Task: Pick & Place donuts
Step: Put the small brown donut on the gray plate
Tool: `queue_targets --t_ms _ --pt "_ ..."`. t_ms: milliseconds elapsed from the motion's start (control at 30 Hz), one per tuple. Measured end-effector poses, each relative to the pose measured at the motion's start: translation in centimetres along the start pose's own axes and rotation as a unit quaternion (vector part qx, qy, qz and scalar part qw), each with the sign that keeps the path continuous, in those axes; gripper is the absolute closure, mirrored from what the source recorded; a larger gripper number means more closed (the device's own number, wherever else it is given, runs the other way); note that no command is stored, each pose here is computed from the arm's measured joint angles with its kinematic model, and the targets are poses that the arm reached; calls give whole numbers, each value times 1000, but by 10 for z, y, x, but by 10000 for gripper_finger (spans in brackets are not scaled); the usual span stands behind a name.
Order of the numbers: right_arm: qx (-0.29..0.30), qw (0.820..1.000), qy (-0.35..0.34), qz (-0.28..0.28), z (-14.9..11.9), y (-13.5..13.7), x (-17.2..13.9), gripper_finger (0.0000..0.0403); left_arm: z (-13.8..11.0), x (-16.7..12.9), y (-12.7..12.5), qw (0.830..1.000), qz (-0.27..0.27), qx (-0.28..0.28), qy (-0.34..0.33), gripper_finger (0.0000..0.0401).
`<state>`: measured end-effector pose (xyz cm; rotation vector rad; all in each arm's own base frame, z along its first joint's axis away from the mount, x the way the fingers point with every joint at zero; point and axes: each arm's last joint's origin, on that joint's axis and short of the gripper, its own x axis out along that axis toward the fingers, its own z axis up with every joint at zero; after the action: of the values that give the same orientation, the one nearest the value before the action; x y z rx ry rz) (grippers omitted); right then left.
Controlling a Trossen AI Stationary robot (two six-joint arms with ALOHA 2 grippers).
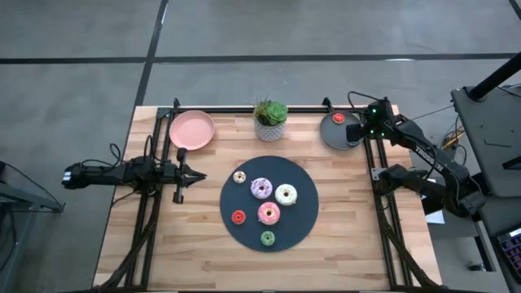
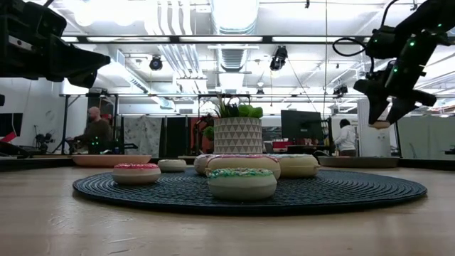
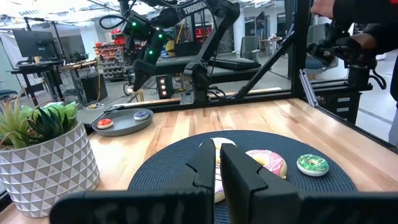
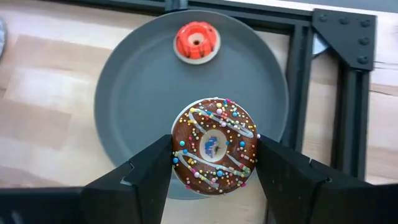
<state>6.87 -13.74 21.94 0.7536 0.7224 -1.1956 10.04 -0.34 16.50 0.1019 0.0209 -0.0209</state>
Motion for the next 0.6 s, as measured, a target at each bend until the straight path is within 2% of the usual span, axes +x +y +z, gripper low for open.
queue_targets --t_ms 467,600 --pt "52 998 13 -40 5 -19 -3 193 0 0 0 1000 0 0 0 401" --pt "52 998 17 -42 6 -19 -1 193 0 0 0 1000 0 0 0 401"
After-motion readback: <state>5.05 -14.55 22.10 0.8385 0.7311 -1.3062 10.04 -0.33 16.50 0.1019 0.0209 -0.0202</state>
